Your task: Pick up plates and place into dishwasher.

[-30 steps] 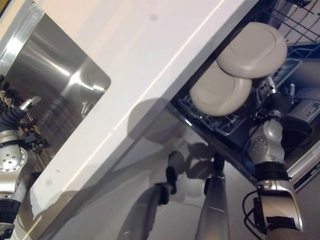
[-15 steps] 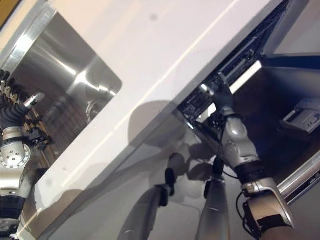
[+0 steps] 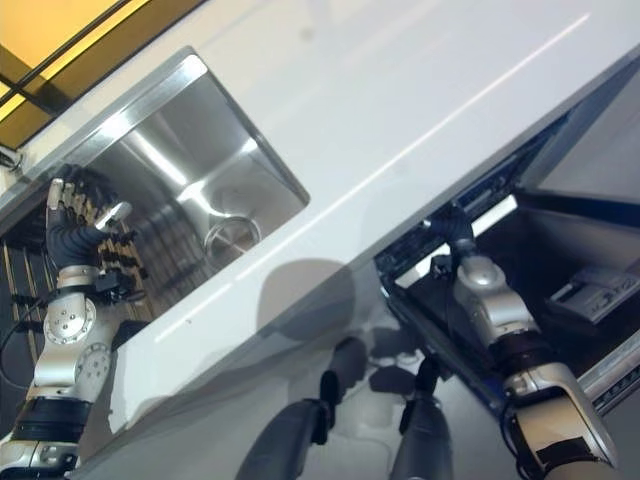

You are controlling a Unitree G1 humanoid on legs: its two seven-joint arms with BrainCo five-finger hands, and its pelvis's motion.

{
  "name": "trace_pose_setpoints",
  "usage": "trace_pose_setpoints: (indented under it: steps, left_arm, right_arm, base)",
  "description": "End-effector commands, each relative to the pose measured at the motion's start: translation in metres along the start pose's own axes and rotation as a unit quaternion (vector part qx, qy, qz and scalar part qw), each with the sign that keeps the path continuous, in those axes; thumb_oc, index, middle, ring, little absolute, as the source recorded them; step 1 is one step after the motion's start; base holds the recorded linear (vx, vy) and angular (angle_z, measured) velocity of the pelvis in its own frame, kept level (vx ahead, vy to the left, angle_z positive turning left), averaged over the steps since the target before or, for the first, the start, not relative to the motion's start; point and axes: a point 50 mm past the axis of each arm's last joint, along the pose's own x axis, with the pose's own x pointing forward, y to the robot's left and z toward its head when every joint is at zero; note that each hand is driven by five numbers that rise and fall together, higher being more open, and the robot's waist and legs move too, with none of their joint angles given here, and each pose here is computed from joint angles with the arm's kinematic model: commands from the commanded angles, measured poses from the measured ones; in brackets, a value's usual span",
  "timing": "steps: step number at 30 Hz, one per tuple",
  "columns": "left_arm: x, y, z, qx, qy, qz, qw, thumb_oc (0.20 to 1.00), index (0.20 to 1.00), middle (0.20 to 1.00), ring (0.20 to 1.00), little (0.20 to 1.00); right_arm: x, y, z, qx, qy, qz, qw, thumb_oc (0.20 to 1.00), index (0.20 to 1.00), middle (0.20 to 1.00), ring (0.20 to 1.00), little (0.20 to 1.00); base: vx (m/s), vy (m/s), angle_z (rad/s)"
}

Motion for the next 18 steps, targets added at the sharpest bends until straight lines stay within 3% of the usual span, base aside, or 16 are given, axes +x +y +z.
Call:
trace_pose_setpoints:
  steps: [1,11,18]
  left_arm:
    - [-0.017,0.002,-0.009,0.034,0.023,-0.037,0.998,1.0,1.0,1.0,1.0,1.0]
    - [-0.035,0.02,-0.033,0.054,0.084,-0.031,0.995,1.0,1.0,1.0,1.0,1.0]
    - [-0.047,0.039,-0.038,0.057,0.102,-0.007,0.993,1.0,1.0,1.0,1.0,1.0]
  right_arm:
    - [-0.025,0.065,0.123,0.012,-0.302,0.119,0.946,1.0,1.0,1.0,1.0,1.0]
    - [-0.044,-0.007,0.074,-0.077,-0.221,-0.018,0.972,1.0,1.0,1.0,1.0,1.0]
    - [-0.07,-0.057,0.01,-0.048,-0.113,-0.163,0.979,1.0,1.0,1.0,1.0,1.0]
  base:
    - [0.05,0.017,0.02]
    - [0.05,0.052,-0.06]
    - [-0.03,0.096,-0.12]
